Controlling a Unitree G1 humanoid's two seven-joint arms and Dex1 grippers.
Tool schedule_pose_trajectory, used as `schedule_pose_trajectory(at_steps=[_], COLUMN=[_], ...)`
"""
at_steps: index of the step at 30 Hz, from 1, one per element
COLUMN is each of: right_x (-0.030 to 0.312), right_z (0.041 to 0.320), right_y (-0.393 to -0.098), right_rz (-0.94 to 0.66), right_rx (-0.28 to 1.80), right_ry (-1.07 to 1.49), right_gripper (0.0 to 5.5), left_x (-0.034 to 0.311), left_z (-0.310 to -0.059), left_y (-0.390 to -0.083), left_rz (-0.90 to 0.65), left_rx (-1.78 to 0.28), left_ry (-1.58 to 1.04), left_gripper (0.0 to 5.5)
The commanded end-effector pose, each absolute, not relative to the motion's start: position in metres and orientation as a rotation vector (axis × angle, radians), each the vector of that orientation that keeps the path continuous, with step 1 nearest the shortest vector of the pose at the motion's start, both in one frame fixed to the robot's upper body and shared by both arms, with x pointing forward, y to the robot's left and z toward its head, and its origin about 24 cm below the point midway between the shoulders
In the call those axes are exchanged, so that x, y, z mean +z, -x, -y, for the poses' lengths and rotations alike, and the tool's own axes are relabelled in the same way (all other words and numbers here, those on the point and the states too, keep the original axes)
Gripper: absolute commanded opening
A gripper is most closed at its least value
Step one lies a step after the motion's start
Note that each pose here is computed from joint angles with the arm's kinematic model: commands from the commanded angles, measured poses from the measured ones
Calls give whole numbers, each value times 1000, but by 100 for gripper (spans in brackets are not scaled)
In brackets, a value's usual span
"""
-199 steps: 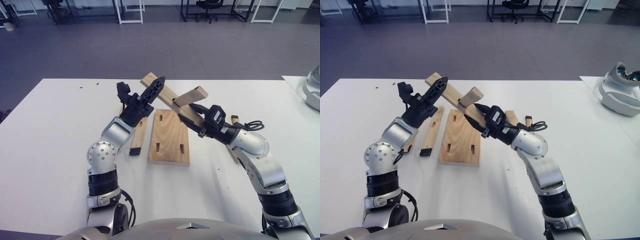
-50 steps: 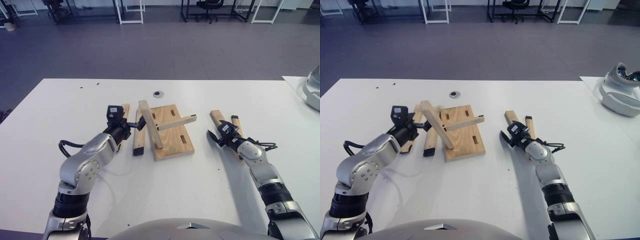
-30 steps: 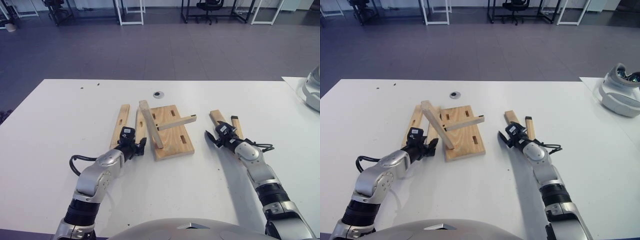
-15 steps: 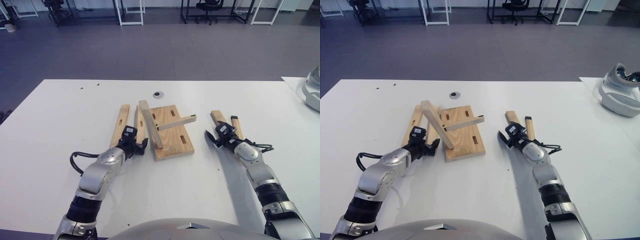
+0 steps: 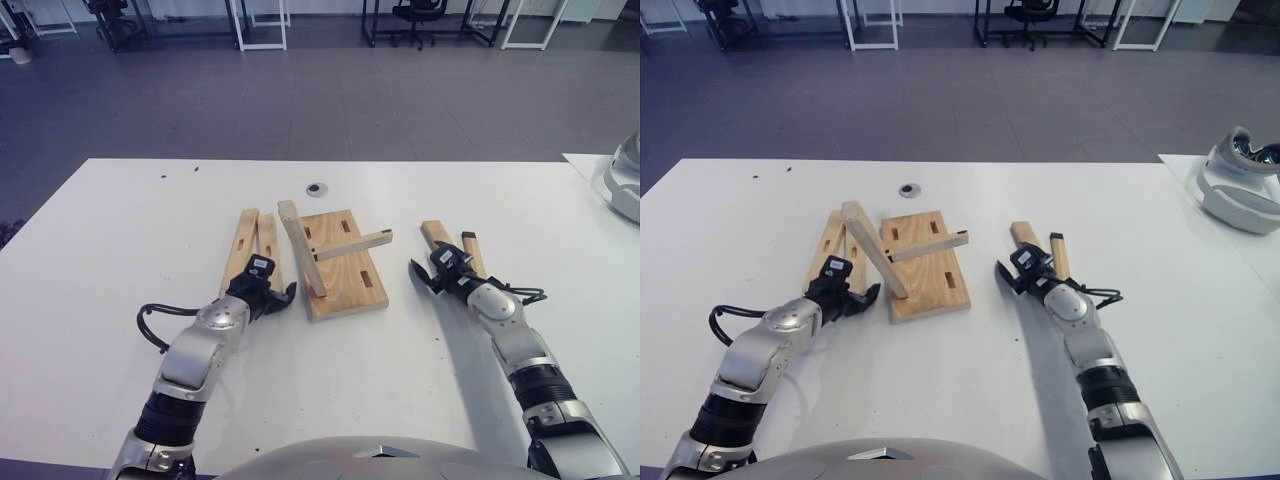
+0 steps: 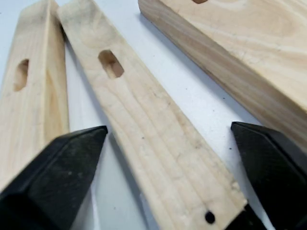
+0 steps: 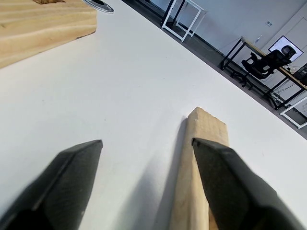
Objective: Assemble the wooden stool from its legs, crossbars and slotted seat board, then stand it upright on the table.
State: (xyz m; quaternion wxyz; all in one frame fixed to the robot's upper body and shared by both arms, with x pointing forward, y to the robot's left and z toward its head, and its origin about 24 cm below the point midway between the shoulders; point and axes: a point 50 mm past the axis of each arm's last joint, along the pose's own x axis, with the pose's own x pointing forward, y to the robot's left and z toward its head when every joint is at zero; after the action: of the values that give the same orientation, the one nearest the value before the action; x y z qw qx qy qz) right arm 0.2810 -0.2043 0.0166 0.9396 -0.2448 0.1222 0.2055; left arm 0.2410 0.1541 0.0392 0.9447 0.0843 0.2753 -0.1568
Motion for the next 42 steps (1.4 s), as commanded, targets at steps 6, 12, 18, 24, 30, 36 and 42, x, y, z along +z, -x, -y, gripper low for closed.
schedule_pose_trajectory(at_steps=[6,12,18,24,30,36,42], right_x=[-2,0,97,213,254,259,255], right_z=[203,203,233,173,134,132,134], right_y=[-273,-274,-317,-337,-338,-338,-339], right_rz=[-340,-328,-8,307,320,295,273], right_rx=[438,433,312,712,919,926,902], right_ry=[493,489,51,-578,-898,-949,-960], right_gripper=[349,349,349,349,349,349,316], left_x=[38,37,118,193,218,209,203], left_z=[-156,-165,-172,-167,-139,-125,-124], left_y=[-242,-242,-279,-311,-322,-314,-311], left_rz=[-568,-570,-217,199,376,400,398], left_rx=[-313,-317,-292,-574,-829,-927,-957], left_ry=[-206,-272,-177,-204,-277,-288,-340], left_gripper=[308,216,211,211,211,210,210])
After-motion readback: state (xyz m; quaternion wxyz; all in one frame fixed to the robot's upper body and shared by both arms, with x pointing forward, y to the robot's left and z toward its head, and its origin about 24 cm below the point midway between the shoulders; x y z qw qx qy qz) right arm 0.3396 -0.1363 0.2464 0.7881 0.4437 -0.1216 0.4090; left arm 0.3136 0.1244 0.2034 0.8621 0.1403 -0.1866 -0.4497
